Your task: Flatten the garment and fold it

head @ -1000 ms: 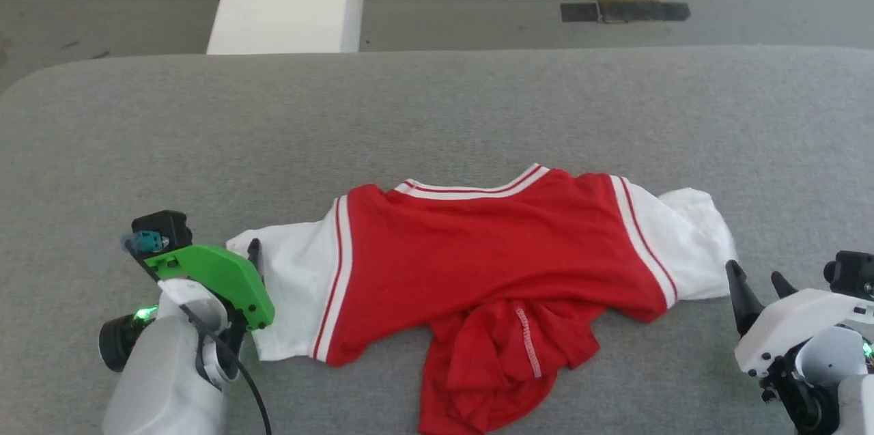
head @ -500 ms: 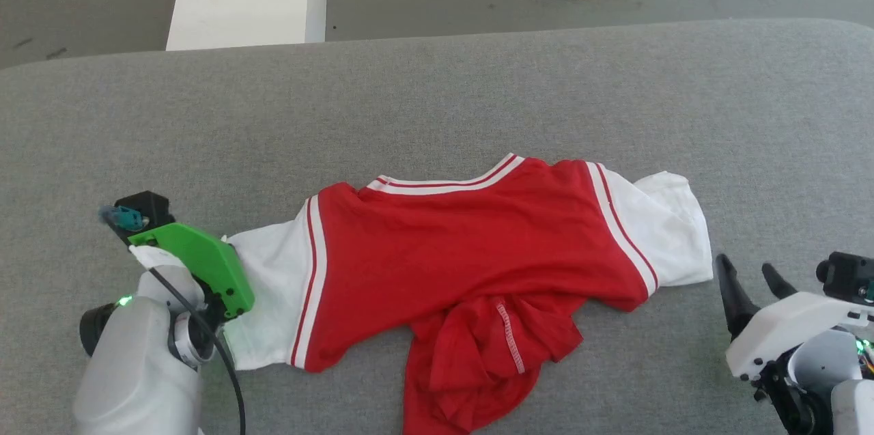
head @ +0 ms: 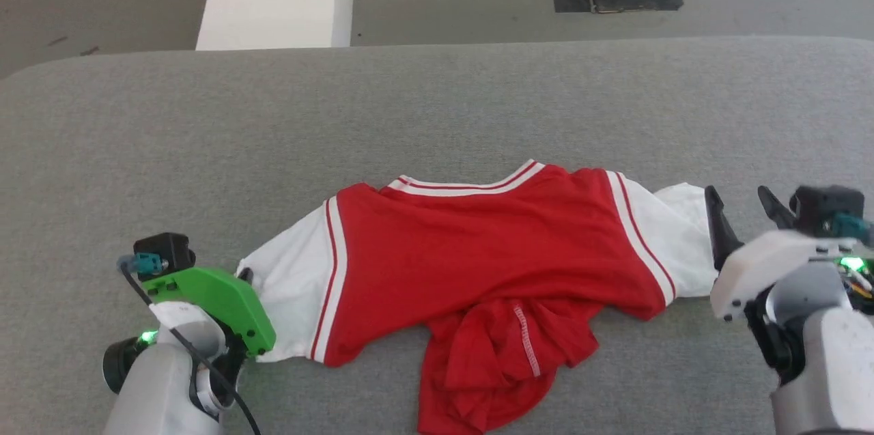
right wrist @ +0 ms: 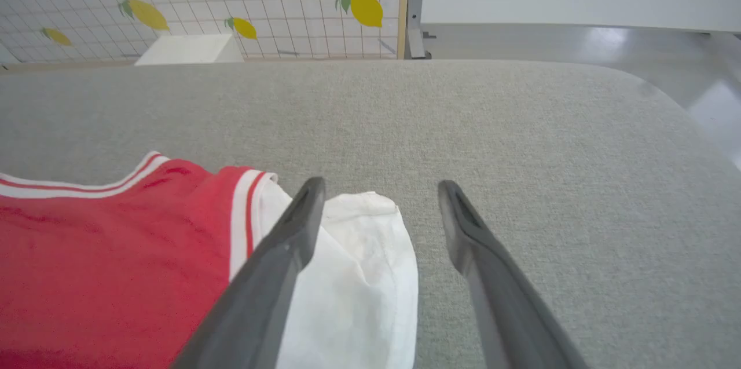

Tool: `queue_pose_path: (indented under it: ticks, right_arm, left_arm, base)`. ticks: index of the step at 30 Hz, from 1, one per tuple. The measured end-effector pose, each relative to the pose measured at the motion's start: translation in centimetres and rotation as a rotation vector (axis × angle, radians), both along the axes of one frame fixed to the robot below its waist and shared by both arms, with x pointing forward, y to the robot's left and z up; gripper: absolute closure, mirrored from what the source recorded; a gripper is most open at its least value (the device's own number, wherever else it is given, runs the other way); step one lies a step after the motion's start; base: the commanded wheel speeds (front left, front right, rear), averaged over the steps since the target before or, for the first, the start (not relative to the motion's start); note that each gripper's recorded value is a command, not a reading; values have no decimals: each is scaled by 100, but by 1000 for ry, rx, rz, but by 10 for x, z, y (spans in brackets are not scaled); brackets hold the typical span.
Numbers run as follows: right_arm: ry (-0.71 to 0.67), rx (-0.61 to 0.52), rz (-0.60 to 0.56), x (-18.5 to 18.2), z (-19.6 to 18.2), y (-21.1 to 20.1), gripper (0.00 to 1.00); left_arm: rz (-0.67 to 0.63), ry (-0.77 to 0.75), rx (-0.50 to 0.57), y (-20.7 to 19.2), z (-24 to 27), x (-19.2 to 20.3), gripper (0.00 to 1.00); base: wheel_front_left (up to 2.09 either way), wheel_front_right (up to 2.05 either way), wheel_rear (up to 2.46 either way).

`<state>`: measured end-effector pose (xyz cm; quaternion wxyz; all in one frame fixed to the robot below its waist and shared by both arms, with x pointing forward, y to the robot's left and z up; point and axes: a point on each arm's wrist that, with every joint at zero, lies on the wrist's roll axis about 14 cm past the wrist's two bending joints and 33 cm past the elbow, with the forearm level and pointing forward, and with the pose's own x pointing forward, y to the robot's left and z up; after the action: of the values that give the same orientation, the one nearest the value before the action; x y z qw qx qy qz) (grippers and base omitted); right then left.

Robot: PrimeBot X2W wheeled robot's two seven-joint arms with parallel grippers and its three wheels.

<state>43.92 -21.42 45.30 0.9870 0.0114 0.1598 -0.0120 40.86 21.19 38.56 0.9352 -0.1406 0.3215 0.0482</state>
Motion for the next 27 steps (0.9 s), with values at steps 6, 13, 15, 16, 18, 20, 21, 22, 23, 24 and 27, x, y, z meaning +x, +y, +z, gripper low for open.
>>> queue_pose_path:
  ticks: [6,13,15,16,18,20,21,22,23,24,27]
  right_arm:
    - [163,-5,8,24,-28,-2,0]
    - [417,12,23,33,-70,8,0]
    - [490,0,24,32,-78,8,0]
    - [512,-8,25,33,-79,8,0]
    - [559,-11,24,34,-80,8,0]
    - [620,-24,25,31,-82,8,51]
    - [652,-33,25,28,-82,7,72]
    - [674,-41,25,26,-83,7,100]
    - [691,-48,24,24,-82,7,100]
    - [698,-49,26,23,-80,8,100]
    - [658,-48,31,22,-75,12,100]
  left_arm:
    - [16,-15,2,6,4,-10,100]
    - [24,-20,-5,6,4,-14,100]
    - [24,-15,-6,6,3,-15,100]
    - [23,-14,-5,6,3,-16,100]
    - [22,-11,-5,5,3,-17,100]
    - [17,-10,-5,4,3,-17,100]
    - [16,-10,-6,4,3,-17,100]
    - [14,-10,-6,3,3,-17,100]
    - [13,-12,-6,3,4,-17,100]
    - [12,-12,-7,2,4,-17,100]
    - [7,-18,-11,0,6,-18,100]
  base:
    - [0,0,0]
    - [0,0,0]
    - [0,0,0]
    - [0,0,0]
    - [0,0,0]
    - [0,0,0]
    - [0,0,0]
    - [0,0,0]
    - [0,0,0]
    - [0,0,0]
    - [0,0,0]
